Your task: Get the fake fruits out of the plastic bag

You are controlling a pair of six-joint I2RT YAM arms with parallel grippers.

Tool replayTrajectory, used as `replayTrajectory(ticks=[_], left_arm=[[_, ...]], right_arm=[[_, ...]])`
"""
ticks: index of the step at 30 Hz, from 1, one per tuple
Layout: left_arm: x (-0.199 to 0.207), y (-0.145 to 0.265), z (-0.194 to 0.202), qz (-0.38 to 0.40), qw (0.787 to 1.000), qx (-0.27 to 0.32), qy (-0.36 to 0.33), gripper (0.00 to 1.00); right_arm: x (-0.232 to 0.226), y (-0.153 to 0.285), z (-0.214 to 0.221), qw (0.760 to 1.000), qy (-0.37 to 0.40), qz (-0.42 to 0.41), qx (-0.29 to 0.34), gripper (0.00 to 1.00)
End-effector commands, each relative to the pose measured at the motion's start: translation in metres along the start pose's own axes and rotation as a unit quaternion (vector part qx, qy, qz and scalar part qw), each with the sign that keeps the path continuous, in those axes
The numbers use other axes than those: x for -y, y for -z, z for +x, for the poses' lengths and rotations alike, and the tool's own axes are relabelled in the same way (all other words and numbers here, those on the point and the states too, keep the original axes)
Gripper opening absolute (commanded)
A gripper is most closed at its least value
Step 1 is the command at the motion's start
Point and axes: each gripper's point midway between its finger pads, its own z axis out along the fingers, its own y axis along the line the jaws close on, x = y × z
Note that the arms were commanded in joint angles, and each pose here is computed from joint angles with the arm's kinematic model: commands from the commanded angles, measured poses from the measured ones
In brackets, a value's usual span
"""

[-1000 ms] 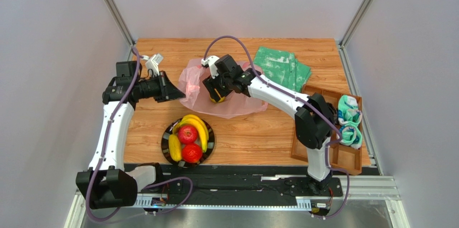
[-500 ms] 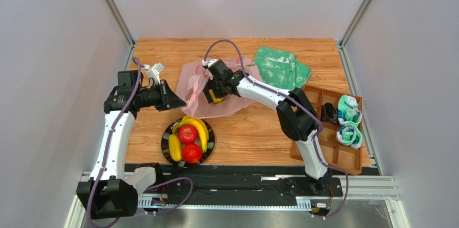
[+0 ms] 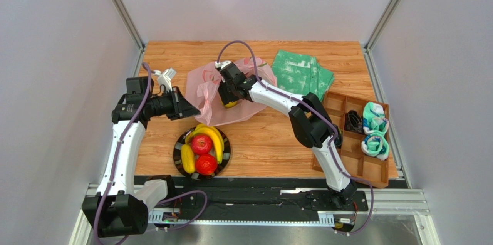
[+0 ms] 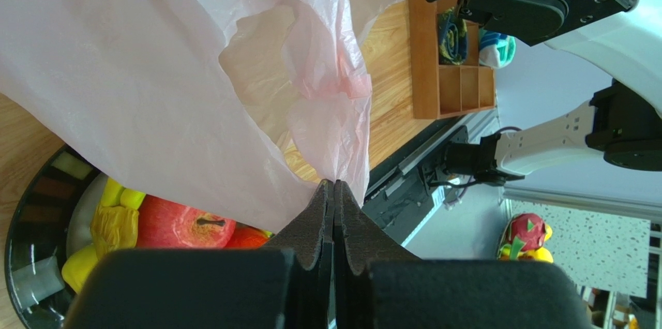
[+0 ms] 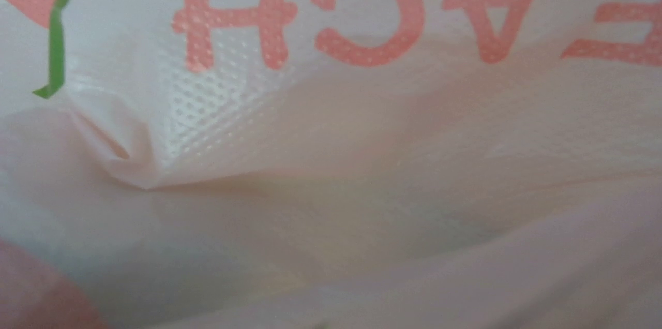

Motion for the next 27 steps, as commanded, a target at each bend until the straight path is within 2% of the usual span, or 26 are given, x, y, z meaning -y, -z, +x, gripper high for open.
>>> replayTrajectory(ticks=[1, 4, 8, 10, 12, 13, 15, 16, 19, 20, 27], left_arm=[[0.007, 0.001, -0.006, 0.013, 1.0, 0.011, -0.011, 0.0], [0.008, 0.001, -0.011, 0.011, 1.0, 0.015, -0.014, 0.0], [0.009, 0.003, -0.026, 0.005, 0.999, 0.026, -0.03, 0.0], [0.008, 0.0, -0.033, 0.003, 0.999, 0.024, -0.034, 0.0], [0.008, 0.0, -0.04, 0.002, 0.999, 0.026, -0.04, 0.0], [0.005, -0.001, -0.043, -0.001, 0.999, 0.024, -0.041, 0.0], [0.001, -0.003, -0.05, -0.008, 0.999, 0.026, -0.041, 0.0], [0.002, -0.004, -0.054, -0.008, 0.999, 0.028, -0.044, 0.0], [-0.001, -0.006, -0.064, -0.012, 0.998, 0.034, -0.049, 0.0], [-0.001, -0.006, -0.067, -0.014, 0.998, 0.035, -0.052, 0.0], [-0.011, 0.003, -0.079, -0.04, 0.996, 0.047, -0.058, 0.0]], right_arm=[[0.003, 0.016, -0.016, 1.0, 0.011, -0.01, 0.023, 0.47], [-0.005, 0.045, -0.037, 0.998, 0.024, -0.036, 0.051, 0.34], [-0.014, 0.093, -0.051, 0.993, 0.043, -0.078, 0.078, 0.26], [-0.012, 0.128, -0.063, 0.989, 0.047, -0.089, 0.104, 0.23], [-0.011, 0.146, -0.057, 0.987, 0.055, -0.103, 0.106, 0.22], [-0.013, 0.17, -0.065, 0.983, 0.064, -0.116, 0.127, 0.22], [-0.026, 0.185, -0.051, 0.976, 0.08, -0.163, 0.119, 0.22], [-0.039, 0.203, -0.044, 0.966, 0.095, -0.209, 0.119, 0.22], [-0.063, 0.225, -0.023, 0.942, 0.158, -0.272, 0.116, 0.19], [-0.066, 0.224, -0.009, 0.938, 0.173, -0.281, 0.105, 0.18], [-0.122, 0.231, 0.062, 0.867, 0.336, -0.354, 0.102, 0.19]])
